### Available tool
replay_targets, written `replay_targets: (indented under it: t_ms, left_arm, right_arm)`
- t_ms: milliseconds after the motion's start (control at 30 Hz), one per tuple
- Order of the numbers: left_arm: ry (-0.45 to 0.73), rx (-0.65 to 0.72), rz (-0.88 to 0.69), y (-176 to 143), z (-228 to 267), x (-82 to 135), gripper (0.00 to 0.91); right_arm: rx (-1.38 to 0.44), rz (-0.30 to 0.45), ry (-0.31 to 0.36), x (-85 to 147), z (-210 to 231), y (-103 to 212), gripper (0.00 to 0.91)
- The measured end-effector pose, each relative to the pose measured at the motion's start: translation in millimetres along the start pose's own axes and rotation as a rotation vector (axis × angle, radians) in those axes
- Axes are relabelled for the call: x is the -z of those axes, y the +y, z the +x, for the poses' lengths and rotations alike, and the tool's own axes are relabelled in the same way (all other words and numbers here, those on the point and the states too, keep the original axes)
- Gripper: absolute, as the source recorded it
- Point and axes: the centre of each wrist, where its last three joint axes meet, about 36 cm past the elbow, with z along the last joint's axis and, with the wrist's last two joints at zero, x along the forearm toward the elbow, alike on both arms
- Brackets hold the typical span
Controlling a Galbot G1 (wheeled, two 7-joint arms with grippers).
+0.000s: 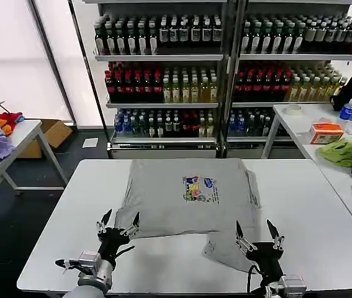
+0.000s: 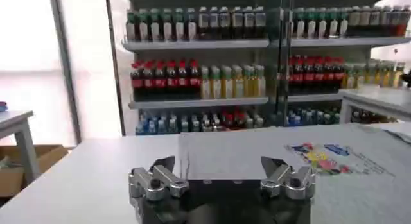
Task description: Fold and organize the clothes.
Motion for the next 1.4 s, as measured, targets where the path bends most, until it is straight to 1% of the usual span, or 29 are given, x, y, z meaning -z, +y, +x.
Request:
replay_targets:
  t_ms: [233,533,733,1000,1400]
  left_arm:
    - [0.069,-0.02,-0.022,2,1,-6,0.907]
    - [0.146,-0.038,-0.038,3,1,-13,0.907]
    - [0.176,-0.045,-0.04,5,-3,-15,0.907]
    - [0.204,-0.024,-0.03,18,-10,-18,0.907]
    - [0.253,-0.015,-0.002,29,-11,-29,0.907]
  right_arm:
    - [-0.035,-0.008,0.073,-8,6,7,0.907]
    - [-0.076,-0.01,0.139,-18,14,14,0.907]
    - [-0.102,-0.011,0.174,-28,18,19,0.907]
    - [-0.124,-0.023,0.215,-40,19,26,0.907]
    - [-0.139,-0.018,0.275,-60,18,36,0.907]
